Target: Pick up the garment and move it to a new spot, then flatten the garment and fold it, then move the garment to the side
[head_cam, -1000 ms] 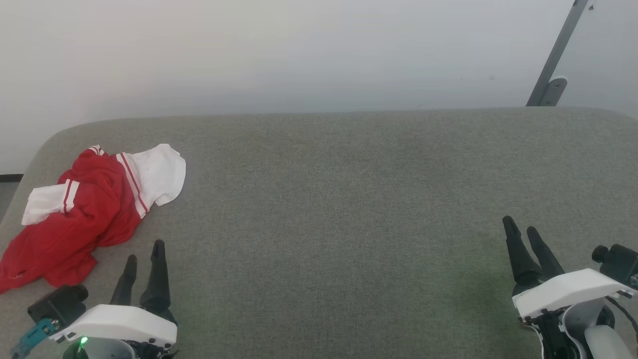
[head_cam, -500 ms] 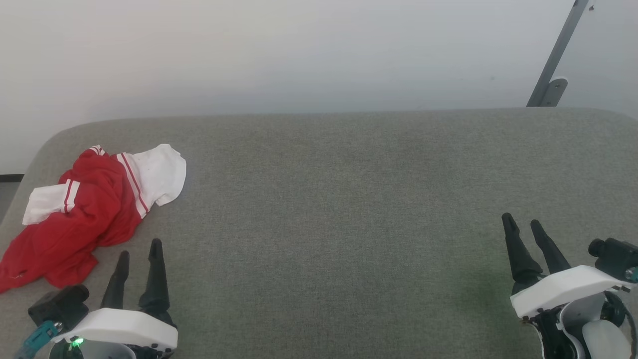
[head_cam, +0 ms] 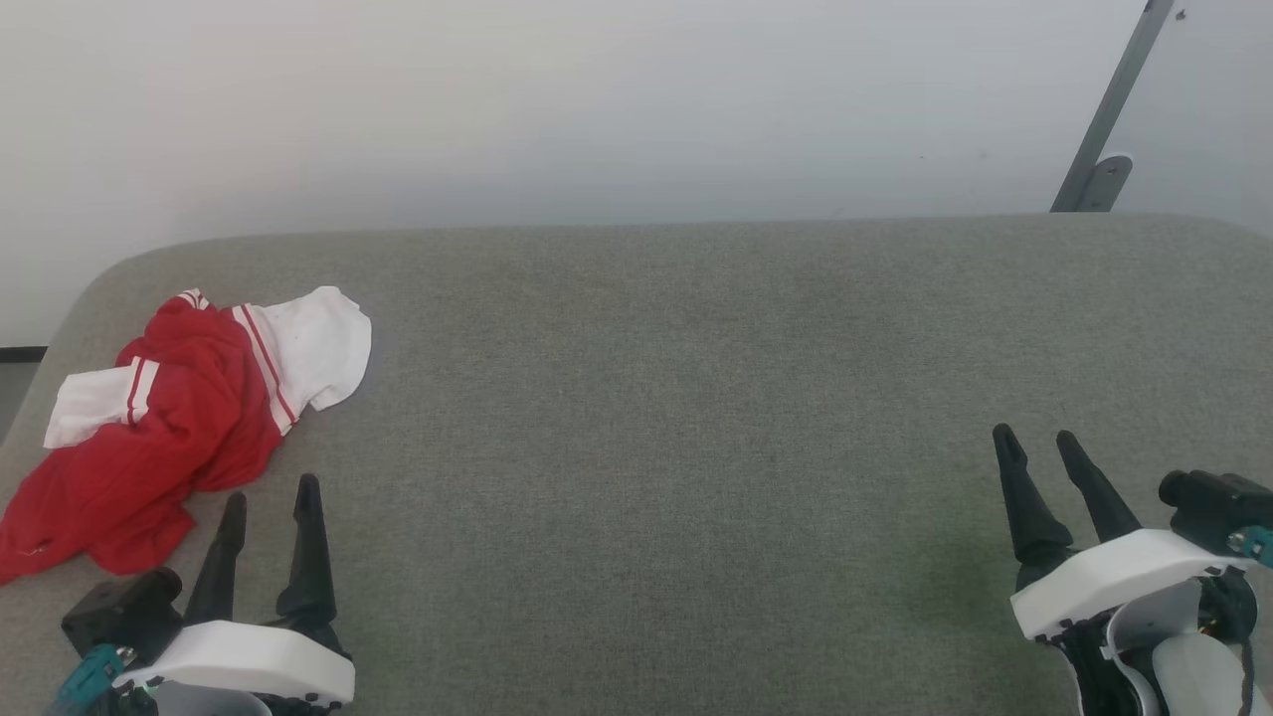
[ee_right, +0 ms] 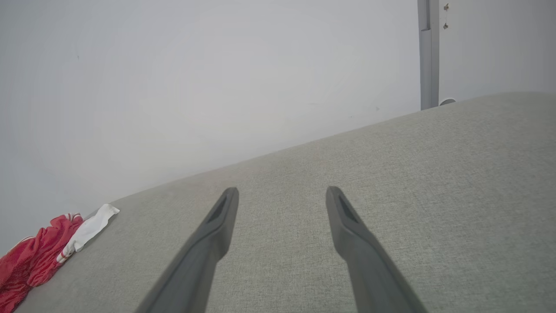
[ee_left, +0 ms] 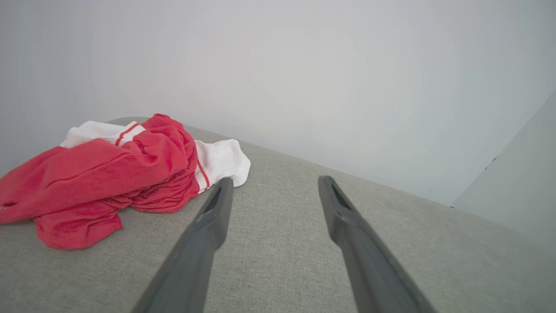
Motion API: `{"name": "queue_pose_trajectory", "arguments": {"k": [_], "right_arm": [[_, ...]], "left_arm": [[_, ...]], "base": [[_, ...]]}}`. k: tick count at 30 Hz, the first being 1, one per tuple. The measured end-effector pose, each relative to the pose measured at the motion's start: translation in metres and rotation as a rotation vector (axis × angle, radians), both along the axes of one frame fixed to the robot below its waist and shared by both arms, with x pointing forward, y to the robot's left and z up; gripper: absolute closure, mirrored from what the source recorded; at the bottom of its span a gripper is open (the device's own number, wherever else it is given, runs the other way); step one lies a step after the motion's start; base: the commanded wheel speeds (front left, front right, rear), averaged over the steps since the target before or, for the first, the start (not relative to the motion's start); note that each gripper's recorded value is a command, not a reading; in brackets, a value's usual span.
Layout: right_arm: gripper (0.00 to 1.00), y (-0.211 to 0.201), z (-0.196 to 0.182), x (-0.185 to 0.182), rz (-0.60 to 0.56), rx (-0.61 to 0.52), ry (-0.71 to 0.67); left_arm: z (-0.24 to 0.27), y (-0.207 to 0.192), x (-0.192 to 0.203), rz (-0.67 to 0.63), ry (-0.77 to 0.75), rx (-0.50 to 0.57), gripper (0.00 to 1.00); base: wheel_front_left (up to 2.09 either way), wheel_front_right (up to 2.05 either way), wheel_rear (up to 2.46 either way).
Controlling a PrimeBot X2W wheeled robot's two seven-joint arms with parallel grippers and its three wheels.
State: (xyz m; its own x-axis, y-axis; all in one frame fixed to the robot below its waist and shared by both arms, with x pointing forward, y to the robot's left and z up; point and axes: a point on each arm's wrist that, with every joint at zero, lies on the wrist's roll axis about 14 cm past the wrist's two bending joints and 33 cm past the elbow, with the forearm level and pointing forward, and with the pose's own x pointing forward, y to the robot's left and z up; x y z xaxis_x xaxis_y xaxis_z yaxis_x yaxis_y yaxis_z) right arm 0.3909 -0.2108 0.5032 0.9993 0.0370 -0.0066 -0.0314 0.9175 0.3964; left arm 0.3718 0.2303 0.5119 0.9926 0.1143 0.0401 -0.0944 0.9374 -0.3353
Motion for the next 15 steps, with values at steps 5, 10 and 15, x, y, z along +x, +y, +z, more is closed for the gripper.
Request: {"name": "queue_pose_trajectory", "arguments": {"k": [5,10,15], "right_arm": [[0.00,0.0014,0.0014,0.0003,0.008,-0.036,-0.008],[0.00,0.0008,0.0015,0.0002,0.013,-0.073,-0.012],[0.00,0.0007,0.0038,0.0016,0.018,-0.113,-0.023]], "left_arm": [[0.0015,-0.0001,-0.0010,-0.004,-0.007,0.039,0.00],[0.0032,-0.0002,-0.0011,-0.006,-0.015,0.083,0.00],[0.0057,-0.0008,-0.0005,-0.009,-0.025,0.124,0.00]], "base": [[0.00,0.00,0.00],[0.00,0.00,0.00],[0.00,0.00,0.00]]}}
